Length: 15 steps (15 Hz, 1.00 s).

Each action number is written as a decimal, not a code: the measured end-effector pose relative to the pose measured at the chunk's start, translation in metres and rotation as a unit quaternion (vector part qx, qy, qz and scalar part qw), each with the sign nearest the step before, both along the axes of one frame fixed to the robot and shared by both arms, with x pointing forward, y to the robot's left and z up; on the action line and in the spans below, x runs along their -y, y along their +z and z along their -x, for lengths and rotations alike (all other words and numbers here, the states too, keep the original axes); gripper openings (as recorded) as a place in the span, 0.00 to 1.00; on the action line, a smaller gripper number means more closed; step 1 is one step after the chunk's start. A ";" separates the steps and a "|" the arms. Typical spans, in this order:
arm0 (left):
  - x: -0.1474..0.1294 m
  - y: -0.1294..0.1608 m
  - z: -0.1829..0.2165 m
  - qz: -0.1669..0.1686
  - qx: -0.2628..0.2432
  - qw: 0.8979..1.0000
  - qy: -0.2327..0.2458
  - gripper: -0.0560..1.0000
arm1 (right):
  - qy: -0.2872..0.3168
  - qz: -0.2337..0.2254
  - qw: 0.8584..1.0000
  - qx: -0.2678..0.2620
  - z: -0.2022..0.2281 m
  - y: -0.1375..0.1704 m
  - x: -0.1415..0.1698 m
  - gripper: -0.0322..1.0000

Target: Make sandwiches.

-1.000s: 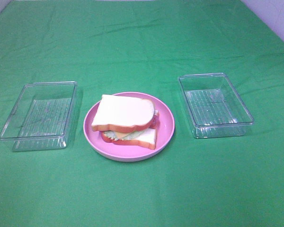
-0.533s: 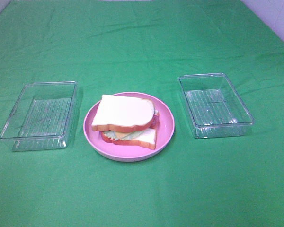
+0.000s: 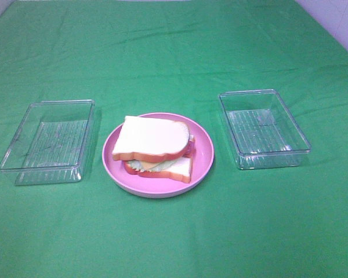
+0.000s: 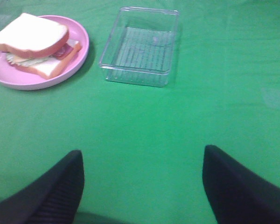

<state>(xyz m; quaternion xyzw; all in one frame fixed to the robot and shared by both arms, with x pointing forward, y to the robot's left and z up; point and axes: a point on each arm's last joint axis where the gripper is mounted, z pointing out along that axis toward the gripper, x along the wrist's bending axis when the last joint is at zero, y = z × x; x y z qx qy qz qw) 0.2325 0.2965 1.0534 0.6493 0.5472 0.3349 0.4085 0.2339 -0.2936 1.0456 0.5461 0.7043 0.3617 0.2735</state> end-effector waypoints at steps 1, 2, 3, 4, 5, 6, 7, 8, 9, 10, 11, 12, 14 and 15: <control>0.000 0.000 0.000 0.000 0.000 1.000 0.026 0.75 | -0.025 0.000 1.000 0.000 0.000 0.000 0.000 0.68; 0.001 0.000 0.000 0.000 0.000 0.999 0.051 0.75 | -0.042 0.000 0.999 0.000 -0.001 0.000 0.000 0.68; 0.001 0.000 -0.001 0.000 0.000 0.997 0.076 0.75 | -0.060 0.000 0.998 0.000 -0.001 0.000 -0.001 0.68; 0.001 0.000 -0.001 0.000 0.000 0.997 0.083 0.75 | -0.065 -0.001 0.998 0.000 -0.001 0.000 -0.001 0.68; 0.001 0.000 -0.001 0.000 0.000 0.996 0.084 0.75 | -0.065 -0.003 0.998 0.003 0.000 0.000 -0.001 0.68; 0.001 0.000 -0.001 0.000 0.000 0.996 0.085 0.75 | -0.064 -0.004 0.998 0.008 0.002 0.000 -0.001 0.68; 0.001 0.000 -0.001 0.000 0.000 0.996 0.085 0.75 | -0.064 -0.005 0.998 0.013 0.003 0.000 -0.001 0.68; 0.001 0.000 -0.001 0.000 0.000 0.996 0.085 0.75 | -0.064 -0.006 0.998 0.022 0.005 0.000 -0.001 0.68; 0.001 0.000 -0.001 0.000 0.000 0.996 0.085 0.75 | -0.064 -0.007 0.998 0.027 0.007 0.000 -0.001 0.68; 0.001 0.000 -0.001 0.000 0.000 0.996 0.085 0.75 | -0.064 -0.007 0.998 0.028 0.007 0.000 -0.001 0.68; 0.001 0.000 -0.001 0.000 0.000 0.996 0.085 0.75 | -0.064 -0.007 0.997 0.029 0.007 0.000 -0.001 0.68; 0.001 0.000 -0.001 0.000 0.000 0.996 0.085 0.75 | -0.064 -0.007 0.997 0.029 0.007 0.000 -0.001 0.68; 0.001 0.000 -0.001 0.000 0.000 0.996 0.085 0.75 | -0.064 -0.008 0.997 0.029 0.007 0.000 -0.001 0.68; 0.001 0.000 -0.001 0.000 0.000 0.996 0.085 0.75 | -0.064 -0.008 0.997 0.029 0.007 0.000 -0.001 0.68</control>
